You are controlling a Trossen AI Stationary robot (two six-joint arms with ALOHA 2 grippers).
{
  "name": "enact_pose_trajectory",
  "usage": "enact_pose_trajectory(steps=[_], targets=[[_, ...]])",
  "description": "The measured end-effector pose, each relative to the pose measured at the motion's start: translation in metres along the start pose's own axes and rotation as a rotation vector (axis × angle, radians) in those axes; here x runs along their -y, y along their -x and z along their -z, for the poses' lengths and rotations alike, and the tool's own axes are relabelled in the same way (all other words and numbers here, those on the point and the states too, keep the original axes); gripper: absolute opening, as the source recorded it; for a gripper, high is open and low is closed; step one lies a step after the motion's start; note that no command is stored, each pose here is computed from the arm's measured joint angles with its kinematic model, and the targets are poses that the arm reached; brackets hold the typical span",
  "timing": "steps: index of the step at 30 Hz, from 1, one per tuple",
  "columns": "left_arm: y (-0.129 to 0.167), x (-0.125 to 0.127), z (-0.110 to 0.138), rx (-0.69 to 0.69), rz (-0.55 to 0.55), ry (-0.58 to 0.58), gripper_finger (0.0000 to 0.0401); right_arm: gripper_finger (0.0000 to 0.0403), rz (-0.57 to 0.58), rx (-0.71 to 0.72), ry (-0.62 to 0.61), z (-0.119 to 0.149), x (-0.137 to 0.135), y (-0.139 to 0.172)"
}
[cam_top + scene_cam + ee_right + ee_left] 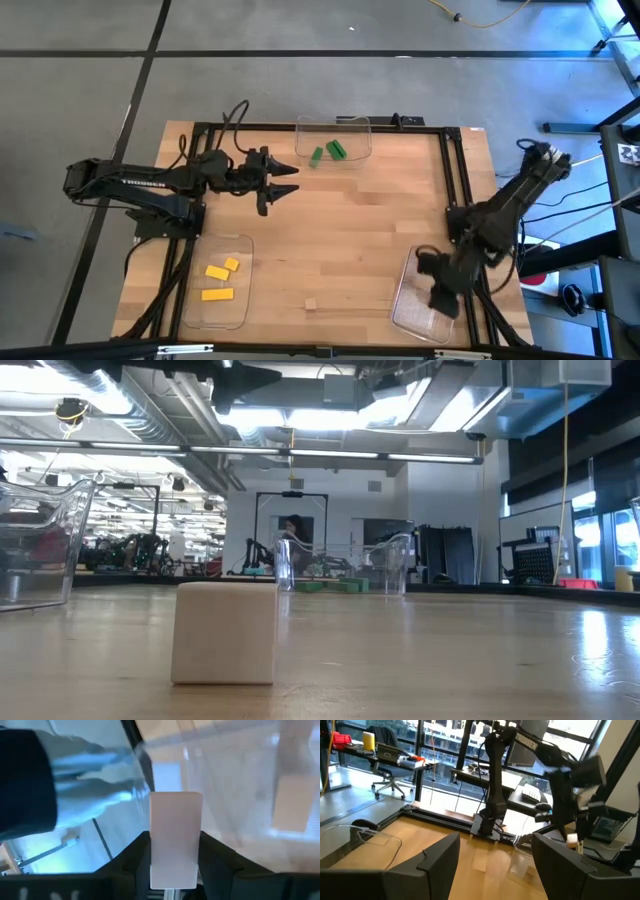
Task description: Sort & place blocks by color
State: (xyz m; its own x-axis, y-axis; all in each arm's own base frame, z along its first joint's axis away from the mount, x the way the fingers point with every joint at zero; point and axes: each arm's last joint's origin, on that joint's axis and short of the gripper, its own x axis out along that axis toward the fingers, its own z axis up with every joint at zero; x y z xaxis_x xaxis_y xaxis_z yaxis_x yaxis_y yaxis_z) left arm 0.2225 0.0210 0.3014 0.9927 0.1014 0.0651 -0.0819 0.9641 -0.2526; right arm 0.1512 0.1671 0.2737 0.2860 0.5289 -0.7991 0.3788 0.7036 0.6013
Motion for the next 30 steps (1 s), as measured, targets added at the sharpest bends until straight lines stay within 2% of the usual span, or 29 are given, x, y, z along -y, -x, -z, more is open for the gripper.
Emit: enact_pose_trajectory(steps=[7,12,19,23,30], targets=[[0.000,0.001,-0.003,0.032,0.008,0.000,0.0238,0.0129,0.150,-0.040,-0.036,0.003,-0.003,-0.048],[0.000,0.001,-0.004,0.039,0.010,0.000,0.0237,0.0129,0.342,-0.051,-0.060,-0.001,0.011,-0.083],[0.000,0.001,-0.004,0.040,0.009,0.000,0.0237,0.0129,0.512,-0.077,-0.080,-0.001,0.035,-0.118],[0.000,0.001,-0.004,0.041,0.004,0.003,0.0237,0.0129,0.560,-0.033,-0.068,-0.003,0.040,-0.125],[0.000,0.001,-0.004,0.043,0.000,0.004,0.0237,0.0130,0.566,-0.013,-0.061,-0.003,0.041,-0.126]])
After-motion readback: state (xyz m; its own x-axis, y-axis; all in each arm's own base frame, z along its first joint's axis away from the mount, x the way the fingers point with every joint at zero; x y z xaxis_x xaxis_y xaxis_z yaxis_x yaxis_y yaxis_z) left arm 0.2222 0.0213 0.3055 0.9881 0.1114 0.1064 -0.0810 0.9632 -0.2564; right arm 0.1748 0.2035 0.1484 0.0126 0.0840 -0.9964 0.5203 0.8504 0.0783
